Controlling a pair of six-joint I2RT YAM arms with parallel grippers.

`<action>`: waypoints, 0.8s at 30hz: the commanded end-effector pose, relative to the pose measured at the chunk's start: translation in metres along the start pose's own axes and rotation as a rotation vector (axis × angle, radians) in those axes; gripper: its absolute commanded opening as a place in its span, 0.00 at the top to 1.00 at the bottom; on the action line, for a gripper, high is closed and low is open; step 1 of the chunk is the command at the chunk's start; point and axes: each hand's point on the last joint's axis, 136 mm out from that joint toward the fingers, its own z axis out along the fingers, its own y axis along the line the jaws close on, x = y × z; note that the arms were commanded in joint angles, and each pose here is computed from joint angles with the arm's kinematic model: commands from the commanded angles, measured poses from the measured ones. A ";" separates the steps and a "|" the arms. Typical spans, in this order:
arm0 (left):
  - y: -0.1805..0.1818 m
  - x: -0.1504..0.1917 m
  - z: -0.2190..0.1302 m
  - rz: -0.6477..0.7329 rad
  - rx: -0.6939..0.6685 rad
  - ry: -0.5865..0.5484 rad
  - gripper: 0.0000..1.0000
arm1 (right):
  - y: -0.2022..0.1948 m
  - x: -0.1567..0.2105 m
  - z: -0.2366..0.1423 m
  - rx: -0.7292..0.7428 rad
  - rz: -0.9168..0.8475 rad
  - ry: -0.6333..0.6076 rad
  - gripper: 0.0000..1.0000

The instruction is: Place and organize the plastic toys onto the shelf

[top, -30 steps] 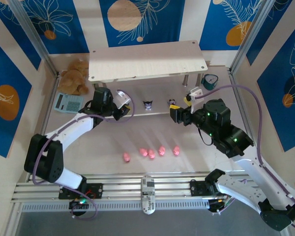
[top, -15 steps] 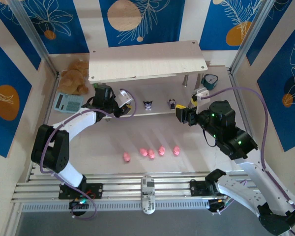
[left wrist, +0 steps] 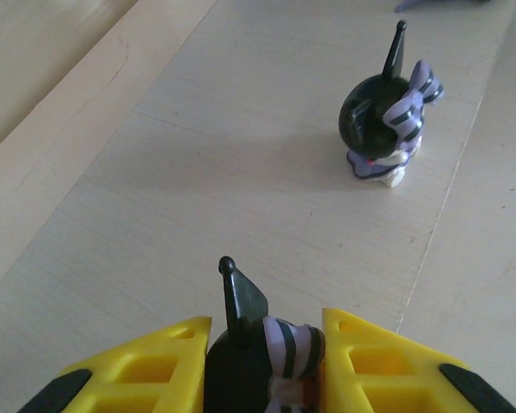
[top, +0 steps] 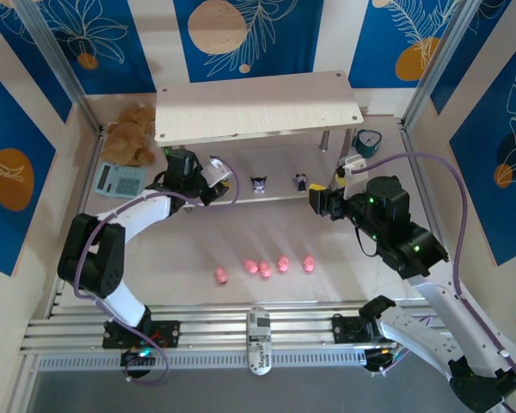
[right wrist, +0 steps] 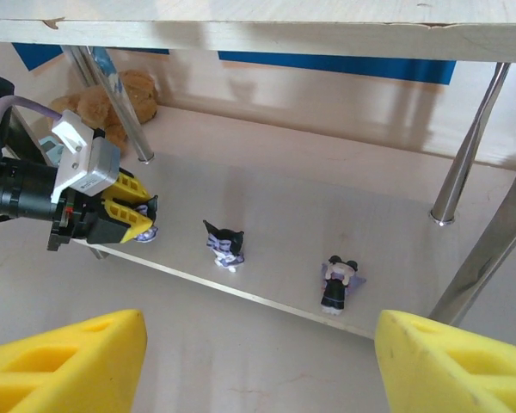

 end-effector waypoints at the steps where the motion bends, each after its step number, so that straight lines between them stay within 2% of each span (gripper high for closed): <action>1: 0.010 0.007 0.004 0.013 -0.045 -0.001 0.70 | 0.002 0.002 0.001 -0.020 0.019 -0.005 0.29; 17: 0.010 0.025 0.010 0.017 -0.082 0.030 0.71 | 0.000 0.008 0.002 -0.017 0.026 0.006 0.29; 24: 0.007 0.030 0.010 0.005 -0.079 0.040 0.68 | 0.000 0.011 0.002 -0.020 0.030 0.013 0.29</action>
